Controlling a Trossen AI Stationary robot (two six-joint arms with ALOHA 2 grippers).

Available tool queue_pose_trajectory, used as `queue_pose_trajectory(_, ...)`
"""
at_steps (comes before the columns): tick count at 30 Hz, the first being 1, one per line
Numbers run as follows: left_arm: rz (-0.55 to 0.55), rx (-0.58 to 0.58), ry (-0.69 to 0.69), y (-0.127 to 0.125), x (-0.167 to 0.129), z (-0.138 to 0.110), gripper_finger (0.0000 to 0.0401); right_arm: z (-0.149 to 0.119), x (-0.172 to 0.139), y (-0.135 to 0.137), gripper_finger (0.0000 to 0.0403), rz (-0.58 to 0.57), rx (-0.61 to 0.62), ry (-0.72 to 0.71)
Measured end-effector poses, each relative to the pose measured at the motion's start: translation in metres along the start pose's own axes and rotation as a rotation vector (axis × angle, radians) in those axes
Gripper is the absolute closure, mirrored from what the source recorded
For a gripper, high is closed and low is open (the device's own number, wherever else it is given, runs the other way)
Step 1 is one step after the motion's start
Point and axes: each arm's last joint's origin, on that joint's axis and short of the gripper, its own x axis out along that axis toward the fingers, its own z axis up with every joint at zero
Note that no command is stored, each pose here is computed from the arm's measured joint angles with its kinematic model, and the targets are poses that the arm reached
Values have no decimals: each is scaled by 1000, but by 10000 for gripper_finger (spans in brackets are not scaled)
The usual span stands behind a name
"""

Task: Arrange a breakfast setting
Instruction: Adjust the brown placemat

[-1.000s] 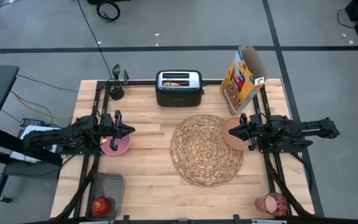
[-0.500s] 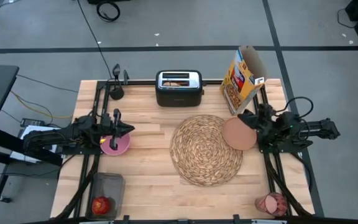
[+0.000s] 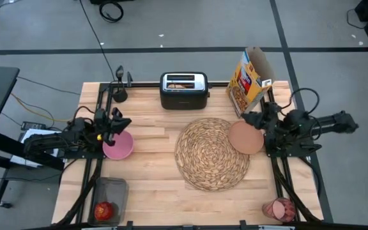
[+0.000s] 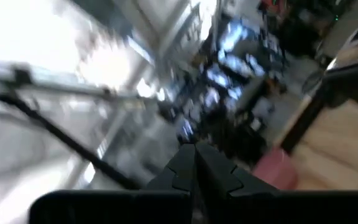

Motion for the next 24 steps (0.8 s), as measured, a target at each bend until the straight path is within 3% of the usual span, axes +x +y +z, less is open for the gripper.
queue_pose_trajectory(6, -7, 23, 11, 0, 0, -1, 376, -25, 55, 34, 396, -128, -83, 324)
queue_pose_trajectory(10, -33, 51, 14, -2, 0, 1, 377, -52, 89, 41, 398, -252, -157, 466)
queue_pose_trajectory(13, -67, 63, 14, -7, 3, 11, 385, -75, 110, 30, 399, -409, -247, 574)
queue_pose_trajectory(18, -72, 104, 128, -15, 14, 24, 395, -99, 133, -2, 399, -743, -398, 663)
queue_pose_trajectory(24, -58, 76, 177, -23, 28, 39, 383, -118, 146, -31, 399, -975, -542, 809)
